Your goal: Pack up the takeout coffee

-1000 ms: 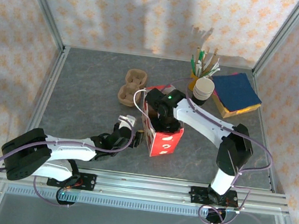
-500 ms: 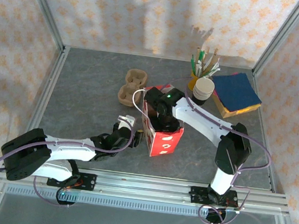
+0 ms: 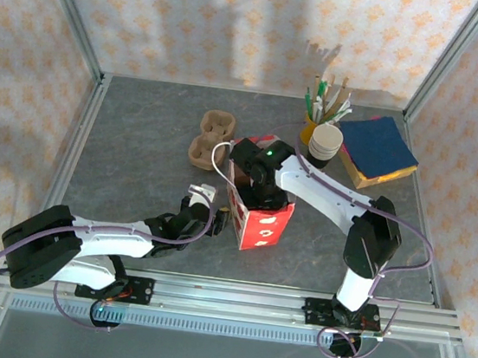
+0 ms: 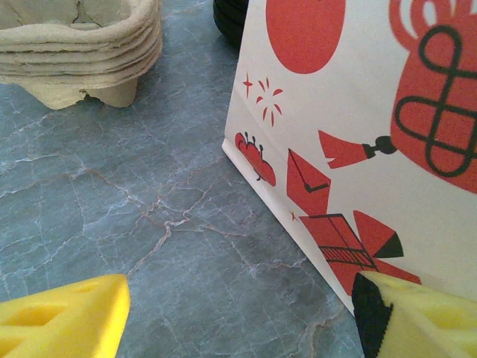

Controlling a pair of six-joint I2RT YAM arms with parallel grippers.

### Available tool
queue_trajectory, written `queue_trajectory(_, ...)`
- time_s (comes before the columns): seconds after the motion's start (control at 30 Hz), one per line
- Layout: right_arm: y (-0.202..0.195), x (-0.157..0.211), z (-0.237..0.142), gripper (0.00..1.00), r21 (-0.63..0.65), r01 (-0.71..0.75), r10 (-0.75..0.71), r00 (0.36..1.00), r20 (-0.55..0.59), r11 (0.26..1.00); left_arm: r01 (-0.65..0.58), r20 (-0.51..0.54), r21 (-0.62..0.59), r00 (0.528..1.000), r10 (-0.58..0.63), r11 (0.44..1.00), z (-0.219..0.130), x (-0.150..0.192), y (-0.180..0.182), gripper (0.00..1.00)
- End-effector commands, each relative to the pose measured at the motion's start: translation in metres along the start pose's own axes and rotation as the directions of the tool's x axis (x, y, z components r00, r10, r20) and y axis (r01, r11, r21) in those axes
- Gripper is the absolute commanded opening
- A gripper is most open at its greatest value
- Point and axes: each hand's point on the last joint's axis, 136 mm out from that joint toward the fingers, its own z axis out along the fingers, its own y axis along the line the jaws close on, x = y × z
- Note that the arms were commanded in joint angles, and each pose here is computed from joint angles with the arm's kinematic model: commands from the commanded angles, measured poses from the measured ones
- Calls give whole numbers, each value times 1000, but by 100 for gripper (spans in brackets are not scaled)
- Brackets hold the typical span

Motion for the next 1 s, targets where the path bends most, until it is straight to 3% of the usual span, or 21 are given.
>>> queue_trajectory(0.0,-3,-6,-6,84,30,8,-9,999,32,1000,3,11,-17,1000,-3,1000,-3,-2,2,80)
queue_trajectory(0.33,-8,-7,-11,90,52,11,-13,999,47,999,8,19,-18,1000,-8,1000,-5,-2,4,80)
queue_trajectory(0.47,-11,-8,-12,99,72,11,-15,999,53,997,11,23,-30,1000,-10,999,-5,-4,5,81)
queue_trajectory(0.97,-11,-10,-13,99,73,15,-19,998,55,997,11,34,-41,999,-9,999,-5,-7,7,81)
